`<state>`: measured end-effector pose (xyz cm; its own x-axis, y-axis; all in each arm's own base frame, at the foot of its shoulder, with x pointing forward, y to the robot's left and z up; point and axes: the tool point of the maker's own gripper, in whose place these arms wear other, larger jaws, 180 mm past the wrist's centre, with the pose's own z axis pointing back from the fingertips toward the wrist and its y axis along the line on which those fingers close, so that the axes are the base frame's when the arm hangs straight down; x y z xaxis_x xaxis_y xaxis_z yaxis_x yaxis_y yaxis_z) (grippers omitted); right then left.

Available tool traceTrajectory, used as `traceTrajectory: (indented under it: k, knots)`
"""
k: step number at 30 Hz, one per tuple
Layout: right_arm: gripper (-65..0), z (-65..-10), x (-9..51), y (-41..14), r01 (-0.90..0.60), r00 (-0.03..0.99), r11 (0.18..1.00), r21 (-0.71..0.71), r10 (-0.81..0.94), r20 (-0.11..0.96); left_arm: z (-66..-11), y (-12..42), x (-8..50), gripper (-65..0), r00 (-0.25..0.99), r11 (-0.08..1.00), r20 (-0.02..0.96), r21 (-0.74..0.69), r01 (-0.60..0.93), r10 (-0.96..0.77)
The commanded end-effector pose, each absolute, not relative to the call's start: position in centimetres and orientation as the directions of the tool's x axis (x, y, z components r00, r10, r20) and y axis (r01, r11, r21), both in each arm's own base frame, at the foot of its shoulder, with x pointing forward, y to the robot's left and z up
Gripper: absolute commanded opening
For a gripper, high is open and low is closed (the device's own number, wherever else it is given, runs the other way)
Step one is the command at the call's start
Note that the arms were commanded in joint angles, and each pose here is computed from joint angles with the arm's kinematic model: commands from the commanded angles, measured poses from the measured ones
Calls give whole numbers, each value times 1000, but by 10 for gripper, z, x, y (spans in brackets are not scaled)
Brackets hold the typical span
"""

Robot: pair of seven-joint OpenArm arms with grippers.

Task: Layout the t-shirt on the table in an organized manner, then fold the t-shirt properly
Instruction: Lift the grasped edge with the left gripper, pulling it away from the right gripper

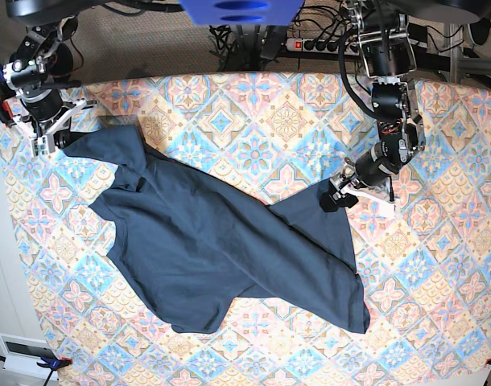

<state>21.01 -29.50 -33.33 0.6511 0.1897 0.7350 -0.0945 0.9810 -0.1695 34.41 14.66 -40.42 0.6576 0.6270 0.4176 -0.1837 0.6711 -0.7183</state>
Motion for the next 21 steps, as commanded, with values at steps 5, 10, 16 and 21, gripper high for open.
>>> traceTrajectory:
  k: [5, 10, 16, 21]
  knots:
    - [-644, -320, 217, -298, -91, 614, 978, -187, 203, 763, -392, 127, 354, -277, 666, 663, 434, -738, -124, 607]
    - [-644, -320, 217, -298, -91, 614, 978, -187, 203, 763, -386, 124, 362, -412, 655, 664, 451, -740, -105, 606]
    - [-644, -320, 217, -298, -91, 614, 978, -187, 203, 763, -373, 133, 380, -650, 626, 658, 469, -747, -94, 622]
    - [-644, -316, 212, -311, -52, 615, 978, -202, 191, 765, -334, 182, 395, -650, 501, 634, 516, -769, -87, 695]
